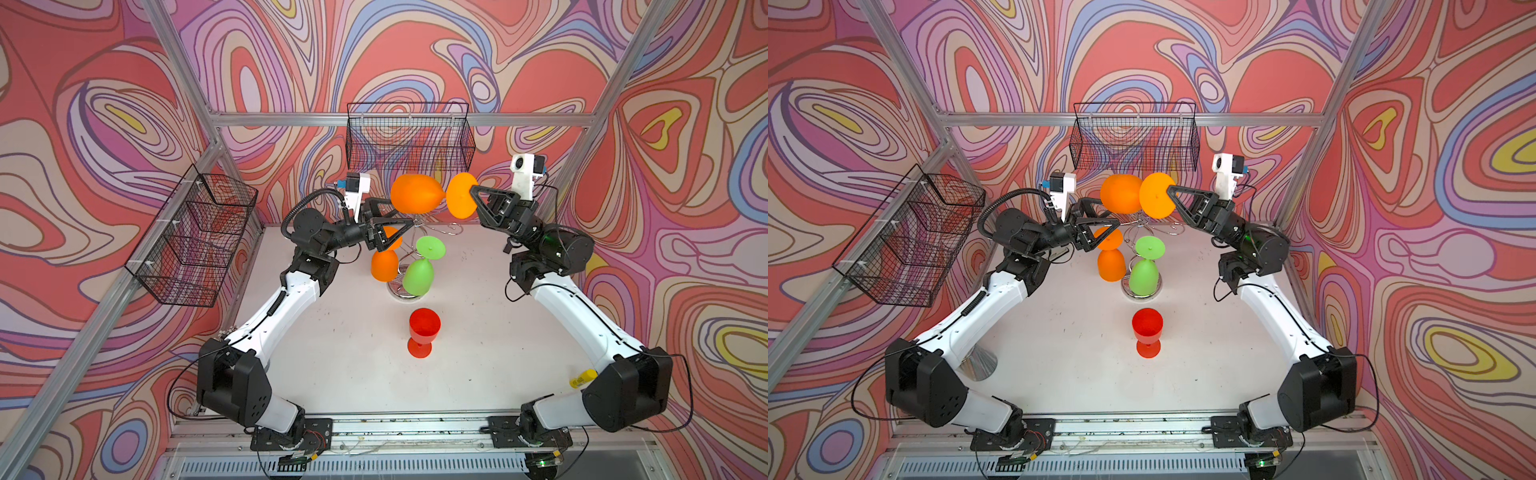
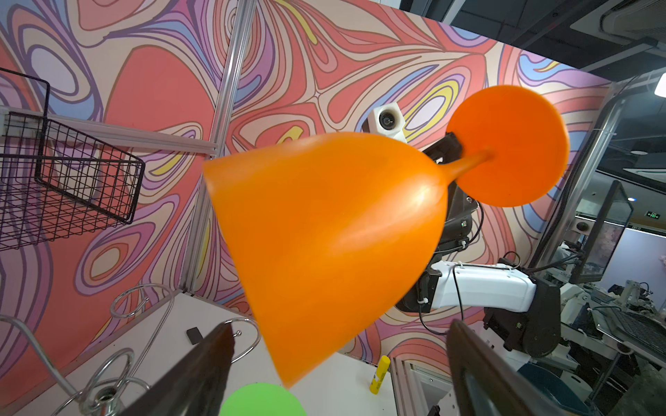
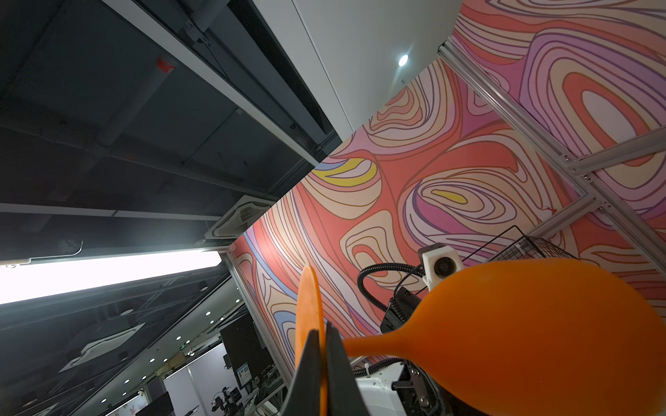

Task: Take the wine glass off the wine glass rack
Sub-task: 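Raise the orange glass toward the left gripper while the left gripper reaches to its bowl, then close the left gripper on the orange glass bowl while the right gripper withdraws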

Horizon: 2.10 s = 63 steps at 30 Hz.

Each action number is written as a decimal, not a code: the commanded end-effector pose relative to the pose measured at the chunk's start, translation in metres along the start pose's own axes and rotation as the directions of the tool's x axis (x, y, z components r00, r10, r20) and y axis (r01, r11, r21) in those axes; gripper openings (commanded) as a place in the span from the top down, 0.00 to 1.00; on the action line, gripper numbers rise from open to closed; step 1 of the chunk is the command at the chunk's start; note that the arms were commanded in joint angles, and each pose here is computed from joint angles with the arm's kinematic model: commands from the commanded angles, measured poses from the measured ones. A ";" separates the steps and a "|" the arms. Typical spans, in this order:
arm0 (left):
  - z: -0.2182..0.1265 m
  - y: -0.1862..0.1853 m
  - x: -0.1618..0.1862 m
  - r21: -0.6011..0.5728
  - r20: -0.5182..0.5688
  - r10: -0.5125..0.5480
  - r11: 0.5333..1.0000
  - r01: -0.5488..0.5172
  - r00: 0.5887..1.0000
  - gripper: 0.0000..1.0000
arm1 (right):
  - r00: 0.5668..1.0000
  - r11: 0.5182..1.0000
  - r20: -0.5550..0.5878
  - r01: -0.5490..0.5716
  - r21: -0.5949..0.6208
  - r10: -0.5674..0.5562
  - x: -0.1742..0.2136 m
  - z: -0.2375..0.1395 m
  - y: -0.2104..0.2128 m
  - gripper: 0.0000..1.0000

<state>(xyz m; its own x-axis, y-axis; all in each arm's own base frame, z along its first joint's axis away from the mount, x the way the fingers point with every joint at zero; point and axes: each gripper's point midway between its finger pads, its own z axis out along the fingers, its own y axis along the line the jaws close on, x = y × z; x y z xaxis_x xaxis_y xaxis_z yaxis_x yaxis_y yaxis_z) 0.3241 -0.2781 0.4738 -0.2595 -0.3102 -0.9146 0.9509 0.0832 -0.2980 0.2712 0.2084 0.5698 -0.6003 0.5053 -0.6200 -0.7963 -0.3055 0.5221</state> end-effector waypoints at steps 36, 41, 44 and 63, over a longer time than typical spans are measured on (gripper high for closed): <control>-0.009 -0.068 -0.004 0.338 0.008 0.187 0.924 -0.178 0.982 1.00 | 0.993 0.993 0.005 -0.115 0.015 0.115 0.004 -0.007 -0.045 1.00; -0.013 -0.076 -0.005 0.343 0.010 0.205 0.919 -0.196 0.979 1.00 | 0.993 0.992 -0.024 -0.119 0.039 0.119 0.009 -0.008 -0.052 0.84; -0.016 -0.080 -0.007 0.341 0.008 0.210 0.918 -0.200 0.978 1.00 | 0.993 0.991 -0.046 -0.107 0.082 0.111 0.014 -0.011 -0.056 0.68; -0.022 -0.089 0.052 0.107 -0.419 0.297 0.955 -0.278 0.858 1.00 | 0.861 0.216 -0.052 0.184 0.959 -0.506 -0.050 -0.153 -0.048 0.34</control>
<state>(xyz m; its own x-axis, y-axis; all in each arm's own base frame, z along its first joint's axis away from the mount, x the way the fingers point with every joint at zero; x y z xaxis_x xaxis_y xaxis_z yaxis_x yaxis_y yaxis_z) 0.2322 -0.2808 0.4920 -0.0165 -0.0500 -0.9986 0.9998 0.0056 -0.0168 0.3057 0.1242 0.5391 -0.1748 0.6186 -0.7660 -0.5469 0.5859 0.5980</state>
